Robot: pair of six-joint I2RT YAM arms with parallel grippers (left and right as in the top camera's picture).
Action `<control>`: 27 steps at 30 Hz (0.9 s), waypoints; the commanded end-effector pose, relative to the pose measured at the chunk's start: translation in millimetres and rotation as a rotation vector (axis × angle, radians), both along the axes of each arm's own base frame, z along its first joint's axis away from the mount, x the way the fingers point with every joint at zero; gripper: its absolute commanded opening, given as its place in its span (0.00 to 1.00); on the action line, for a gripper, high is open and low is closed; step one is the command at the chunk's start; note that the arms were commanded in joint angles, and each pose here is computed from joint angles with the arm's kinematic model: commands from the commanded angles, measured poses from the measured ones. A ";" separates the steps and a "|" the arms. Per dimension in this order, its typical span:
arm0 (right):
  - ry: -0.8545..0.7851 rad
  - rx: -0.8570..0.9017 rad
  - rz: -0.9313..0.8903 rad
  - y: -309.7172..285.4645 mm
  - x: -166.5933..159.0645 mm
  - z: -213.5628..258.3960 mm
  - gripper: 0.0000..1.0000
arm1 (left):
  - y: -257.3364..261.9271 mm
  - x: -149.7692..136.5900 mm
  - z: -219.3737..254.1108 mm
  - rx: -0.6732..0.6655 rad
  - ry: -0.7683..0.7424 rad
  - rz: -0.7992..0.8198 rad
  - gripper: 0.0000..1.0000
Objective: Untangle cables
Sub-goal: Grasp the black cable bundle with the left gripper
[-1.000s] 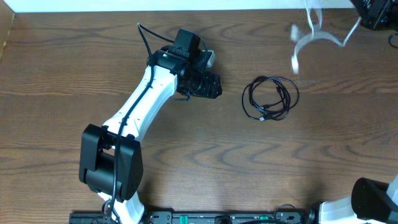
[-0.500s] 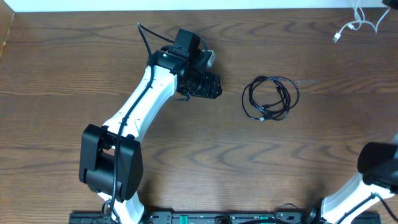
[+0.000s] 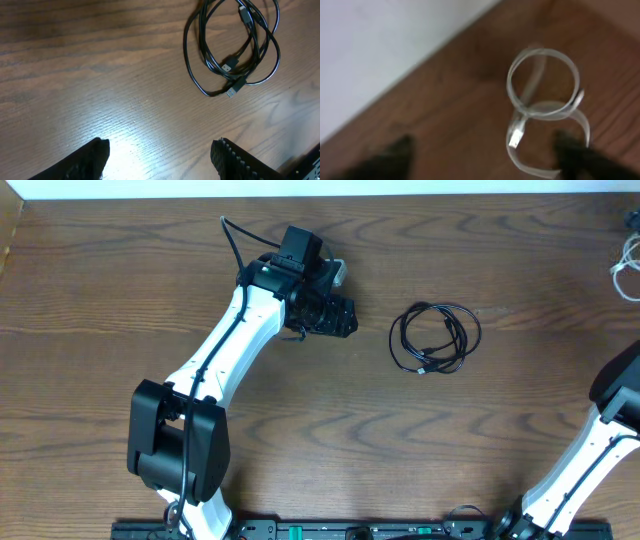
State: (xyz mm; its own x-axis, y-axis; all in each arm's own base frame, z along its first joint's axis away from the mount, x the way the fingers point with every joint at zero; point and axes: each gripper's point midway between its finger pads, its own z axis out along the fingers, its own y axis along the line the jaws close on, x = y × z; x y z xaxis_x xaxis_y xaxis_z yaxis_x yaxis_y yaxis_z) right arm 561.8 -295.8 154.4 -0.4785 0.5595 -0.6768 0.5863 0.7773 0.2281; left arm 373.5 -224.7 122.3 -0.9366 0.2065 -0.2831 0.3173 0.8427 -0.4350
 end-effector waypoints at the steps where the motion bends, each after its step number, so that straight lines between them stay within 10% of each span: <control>1: -0.078 0.018 0.039 13.2 -2.3 47.5 0.99 | -1.3 1.6 1.7 -0.015 -0.002 0.002 0.70; 10: -0.074 0.202 0.290 121.6 -66.9 142.4 0.99 | -21.2 -0.8 5.0 -0.030 -0.041 -0.045 0.71; 17: 0.113 0.277 0.432 181.5 -96.1 117.6 0.99 | -72.2 -4.0 2.7 -0.074 -0.126 -0.148 0.71; 27: 0.302 0.240 0.426 205.4 -111.8 81.4 0.71 | -135.6 -11.4 -54.5 -0.117 -0.062 -0.140 0.71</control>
